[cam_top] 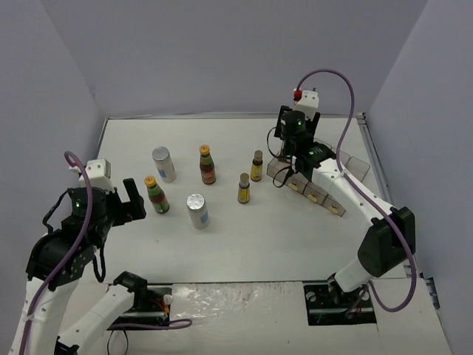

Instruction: Organize the condiment bottles

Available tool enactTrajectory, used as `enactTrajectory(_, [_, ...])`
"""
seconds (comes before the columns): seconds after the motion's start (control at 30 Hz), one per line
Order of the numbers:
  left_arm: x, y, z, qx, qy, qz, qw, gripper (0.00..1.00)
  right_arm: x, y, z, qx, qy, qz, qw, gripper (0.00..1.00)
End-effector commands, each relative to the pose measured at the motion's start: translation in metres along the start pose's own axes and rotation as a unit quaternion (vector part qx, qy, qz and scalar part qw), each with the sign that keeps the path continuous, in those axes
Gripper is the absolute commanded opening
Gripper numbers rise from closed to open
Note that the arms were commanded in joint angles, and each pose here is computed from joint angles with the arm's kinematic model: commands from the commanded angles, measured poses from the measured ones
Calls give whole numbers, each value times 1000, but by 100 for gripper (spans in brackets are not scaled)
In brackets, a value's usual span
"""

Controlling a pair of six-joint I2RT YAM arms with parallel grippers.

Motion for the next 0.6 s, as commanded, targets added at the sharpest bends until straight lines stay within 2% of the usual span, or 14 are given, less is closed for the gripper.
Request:
enactTrajectory(0.0, [13,4,-5,-8,-6,-21,1000,97,31,8,6,-13,93,-77,993,0])
enactTrajectory(0.57, [7,-4,2,4,-9,-21,1000,97,-7,60,2,-82,104,-83,988,0])
Point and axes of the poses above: each gripper's point midway between its finger pads, its own y axis out along the fingers, its own z axis along the line the jaws close on, x = y × z, the point moved 6 cm from there along -y, back along the fingers, and after that the axes turned 7 degrees about y, right-handed, at the moved point
